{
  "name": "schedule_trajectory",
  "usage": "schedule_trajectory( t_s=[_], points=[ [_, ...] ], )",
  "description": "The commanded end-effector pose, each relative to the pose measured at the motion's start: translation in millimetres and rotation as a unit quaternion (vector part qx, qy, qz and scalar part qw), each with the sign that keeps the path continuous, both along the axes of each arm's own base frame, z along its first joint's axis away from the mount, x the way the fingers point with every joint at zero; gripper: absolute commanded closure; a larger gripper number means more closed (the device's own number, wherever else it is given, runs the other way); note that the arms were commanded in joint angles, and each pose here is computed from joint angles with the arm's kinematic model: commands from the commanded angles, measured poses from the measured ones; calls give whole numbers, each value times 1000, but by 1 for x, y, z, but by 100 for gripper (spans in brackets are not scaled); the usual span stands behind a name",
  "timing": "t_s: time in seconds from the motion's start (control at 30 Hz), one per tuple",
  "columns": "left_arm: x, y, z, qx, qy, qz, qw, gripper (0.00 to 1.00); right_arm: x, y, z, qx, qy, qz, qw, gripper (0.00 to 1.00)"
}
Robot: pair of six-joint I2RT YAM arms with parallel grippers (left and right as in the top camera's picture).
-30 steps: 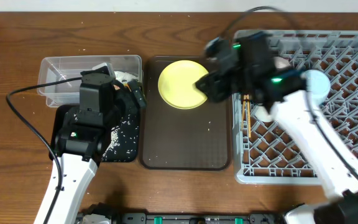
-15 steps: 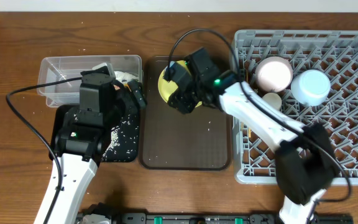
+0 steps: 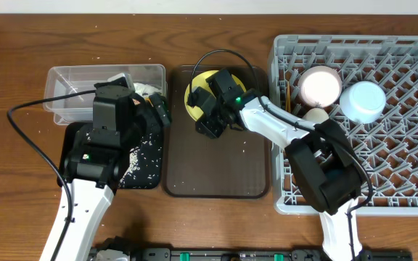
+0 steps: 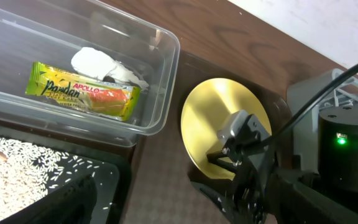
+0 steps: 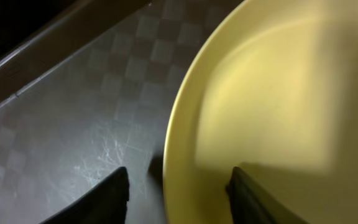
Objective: Sort waste into correct bins and load items into the dishwasher rack
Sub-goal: 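Move the right gripper to the yellow plate and grip its edge, then lift the yellow plate with the right gripper into the rack's left slot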
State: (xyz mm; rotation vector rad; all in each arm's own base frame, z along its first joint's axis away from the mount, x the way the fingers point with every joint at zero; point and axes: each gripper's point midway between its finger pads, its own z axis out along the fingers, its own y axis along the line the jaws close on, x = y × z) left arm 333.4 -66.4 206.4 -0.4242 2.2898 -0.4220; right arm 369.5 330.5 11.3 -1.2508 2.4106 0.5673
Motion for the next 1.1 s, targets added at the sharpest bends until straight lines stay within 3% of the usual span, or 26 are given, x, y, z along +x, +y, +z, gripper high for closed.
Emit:
schedule_trajectory(
  t_s=[0.0, 0.1, 0.3, 0.5, 0.77, 0.93, 1.07],
  points=[
    [3, 3, 7, 5, -8, 2, 1000, 10, -10, 3, -13, -11, 12, 13, 1000, 71],
    [3, 3, 7, 5, -8, 2, 1000, 10, -13, 1, -14, -16, 20, 13, 1000, 86],
    [3, 3, 7, 5, -8, 2, 1000, 10, -11, 4, 2, -4, 15, 5, 1000, 99],
    [3, 3, 7, 5, -8, 2, 1000, 10, -3, 32, 108, 144, 5, -18, 989, 99],
    [3, 3, 7, 5, -8, 2, 1000, 10, 17, -22, 236, 262, 19, -175, 949, 99],
    [3, 3, 7, 5, -8, 2, 1000, 10, 23, -65, 279, 333, 79, -227, 912, 99],
    [3, 3, 7, 5, -8, 2, 1000, 10, 39, -108, 274, 343, 126, -305, 879, 99]
  ],
)
